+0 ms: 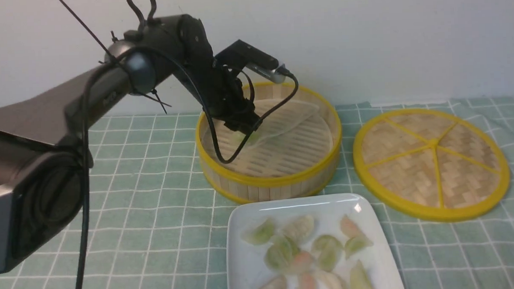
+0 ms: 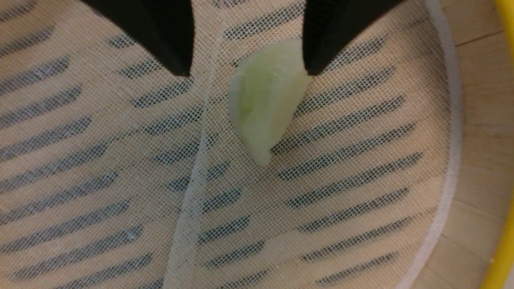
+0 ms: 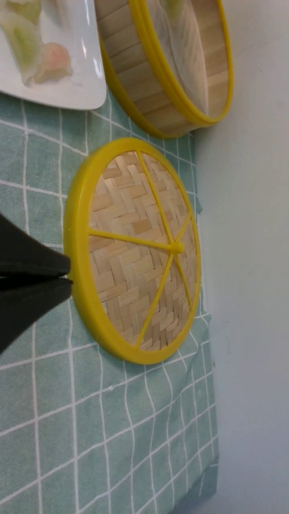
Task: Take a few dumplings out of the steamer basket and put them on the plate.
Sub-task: Use the left arm to grab a dumpling from the steamer, then use the left arm to put the dumpling into the plate
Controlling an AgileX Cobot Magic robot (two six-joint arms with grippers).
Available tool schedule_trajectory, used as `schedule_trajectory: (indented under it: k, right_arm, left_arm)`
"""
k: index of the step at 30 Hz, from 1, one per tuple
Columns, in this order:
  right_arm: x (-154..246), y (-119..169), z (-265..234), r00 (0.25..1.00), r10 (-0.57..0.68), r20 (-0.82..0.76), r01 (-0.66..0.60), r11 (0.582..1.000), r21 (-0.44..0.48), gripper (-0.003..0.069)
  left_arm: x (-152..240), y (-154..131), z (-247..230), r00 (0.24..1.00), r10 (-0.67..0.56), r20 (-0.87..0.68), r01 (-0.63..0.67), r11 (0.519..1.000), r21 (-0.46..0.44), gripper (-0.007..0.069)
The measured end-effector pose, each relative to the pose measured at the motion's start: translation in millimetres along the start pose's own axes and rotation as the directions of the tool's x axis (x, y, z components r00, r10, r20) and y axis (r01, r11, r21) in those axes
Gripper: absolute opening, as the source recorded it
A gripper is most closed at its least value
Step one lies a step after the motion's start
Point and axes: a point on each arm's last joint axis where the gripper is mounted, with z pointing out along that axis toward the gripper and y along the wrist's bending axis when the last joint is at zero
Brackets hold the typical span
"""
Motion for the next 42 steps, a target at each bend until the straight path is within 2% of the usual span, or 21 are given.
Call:
schedule_trajectory:
  k: [2,6,7,9,11,13,16,19,22,26,30,32,35,37,42]
  right_arm:
    - [0,0,0,1.0,0.0,0.0,0.0,1.0,0.0,-0.0014]
    - [0,0,0,1.0,0.001,0.0,-0.001,1.0,0.0,-0.0014]
    - [0,0,0,1.0,0.001,0.0,-0.001,1.0,0.0,-0.0014]
    - [0,0,0,1.0,0.001,0.0,-0.001,1.0,0.0,-0.0014]
    - [0,0,0,1.0,0.001,0.0,-0.001,1.0,0.0,-0.0014]
    - [0,0,0,1.0,0.001,0.0,-0.001,1.0,0.0,-0.0014]
    - [0,0,0,1.0,0.001,0.0,-0.001,1.0,0.0,-0.0014]
    - [0,0,0,1.0,0.001,0.0,-0.001,1.0,0.0,-0.0014]
    - [0,0,0,1.0,0.005,0.0,-0.005,1.0,0.0,-0.0014]
    - [0,0,0,1.0,0.008,0.0,-0.008,1.0,0.0,-0.0014]
    - [0,0,0,1.0,0.008,0.0,-0.008,1.0,0.0,-0.0014]
    - [0,0,0,1.0,0.008,0.0,-0.008,1.0,0.0,-0.0014]
    - [0,0,0,1.0,0.008,0.0,-0.008,1.0,0.0,-0.0014]
    - [0,0,0,1.0,0.008,0.0,-0.008,1.0,0.0,-0.0014]
    - [0,0,0,1.0,0.008,0.0,-0.008,1.0,0.0,-0.0014]
  left_arm:
    - [2,1,9,1.0,0.003,0.001,-0.003,1.0,-0.003,0.0439]
    - [5,0,25,1.0,0.003,0.001,-0.003,1.0,-0.006,0.0487]
    - [6,0,28,1.0,0.002,-0.004,-0.002,1.0,-0.004,0.0479]
    - [8,1,33,1.0,0.008,-0.007,-0.008,1.0,-0.012,0.0407]
    - [8,2,34,1.0,0.009,-0.005,-0.009,1.0,-0.017,0.0298]
    - [7,2,32,1.0,0.002,-0.005,-0.003,1.0,-0.016,0.0302]
    - [2,1,16,1.0,-0.011,-0.013,0.011,1.0,-0.018,0.0309]
    - [-10,-1,-24,1.0,-0.026,-0.013,0.026,0.999,-0.036,0.0309]
    - [-20,-13,-100,1.0,-0.03,0.001,0.03,0.999,-0.039,0.0309]
    - [-28,-21,-150,0.997,-0.009,0.083,0.015,0.998,-0.062,0.0308]
    - [-26,-23,-154,0.998,-0.021,0.06,0.024,0.998,-0.052,0.0308]
    - [-19,-26,-142,0.999,-0.042,-0.011,0.042,0.999,-0.009,0.0308]
    - [-17,-32,-135,0.998,-0.044,-0.037,0.044,0.999,0.017,0.0308]
    - [-15,-44,-134,0.998,-0.033,-0.05,0.036,0.998,0.045,0.0308]
    - [0,-118,-126,0.986,0.094,-0.138,-0.071,0.985,0.158,0.0308]
